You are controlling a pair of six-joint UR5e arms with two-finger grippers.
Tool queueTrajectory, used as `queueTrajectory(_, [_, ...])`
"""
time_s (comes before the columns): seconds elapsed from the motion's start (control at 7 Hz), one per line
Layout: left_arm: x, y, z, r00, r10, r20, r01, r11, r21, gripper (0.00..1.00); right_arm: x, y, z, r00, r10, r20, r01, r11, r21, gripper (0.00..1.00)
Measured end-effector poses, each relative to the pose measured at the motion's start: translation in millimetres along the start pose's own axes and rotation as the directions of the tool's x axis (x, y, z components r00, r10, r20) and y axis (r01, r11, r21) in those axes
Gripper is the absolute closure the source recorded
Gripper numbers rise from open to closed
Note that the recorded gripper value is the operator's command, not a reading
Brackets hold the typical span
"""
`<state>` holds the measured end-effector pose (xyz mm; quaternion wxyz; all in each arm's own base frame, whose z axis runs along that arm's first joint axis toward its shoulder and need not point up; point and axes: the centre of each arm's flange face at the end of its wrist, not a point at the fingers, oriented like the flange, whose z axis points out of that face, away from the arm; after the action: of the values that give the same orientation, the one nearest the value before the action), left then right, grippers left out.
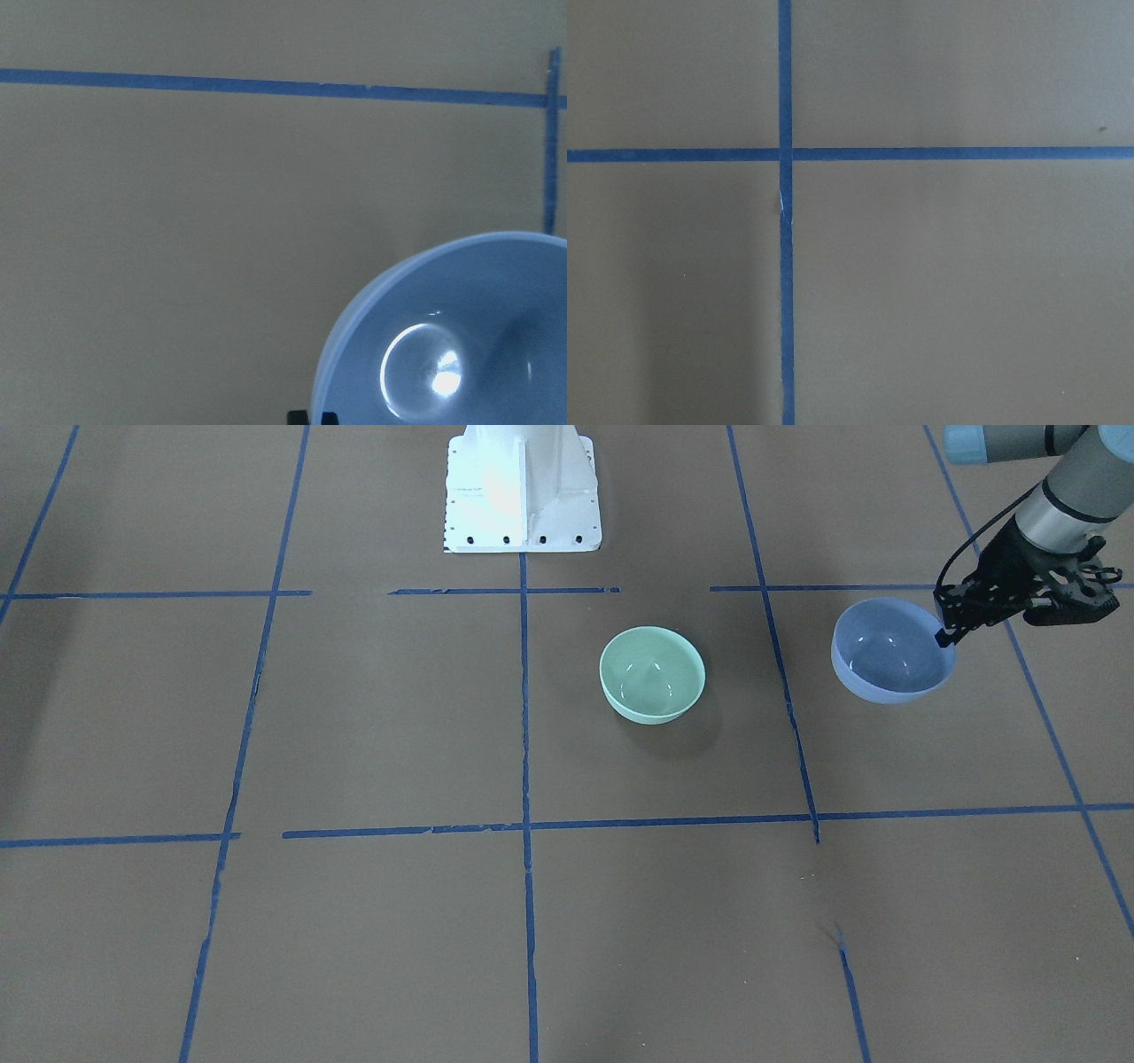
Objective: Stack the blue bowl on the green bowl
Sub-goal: 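Lift the blue bowl with the left gripper and carry it over the green bowl, then lower the blue bowl into the green bowl and open the left gripper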
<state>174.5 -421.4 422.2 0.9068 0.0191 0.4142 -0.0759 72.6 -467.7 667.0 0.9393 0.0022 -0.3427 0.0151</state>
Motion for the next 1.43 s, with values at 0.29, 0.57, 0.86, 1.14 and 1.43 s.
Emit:
queueTrajectory(0.29, [96,22,-4,0.992,-0.105,-0.064,0.102,0.994,-0.049,1.00,0,0,0,1.000,0.000,0.001,0.000,1.000,0.000,0.00])
queueTrajectory(0.57, [182,56,18,0.987,-0.148,-0.060,0.142,0.985,-0.093,1.00,0,0,0,1.000,0.000,0.001,0.000,1.000,-0.001,0.00])
queueTrajectory(0.86, [228,72,38,0.986,-0.159,-0.046,0.152,0.982,-0.113,1.00,0,0,0,1.000,0.000,0.001,0.000,1.000,0.000,0.00])
queueTrajectory(1.14, [245,71,59,0.985,-0.172,-0.023,0.168,0.979,-0.119,1.00,0,0,0,1.000,0.000,0.000,0.000,1.000,0.000,0.00])
queueTrajectory(1.43, [244,65,77,0.984,-0.180,0.000,0.179,0.977,-0.119,1.00,0,0,0,1.000,0.000,0.001,0.000,1.000,0.000,0.00])
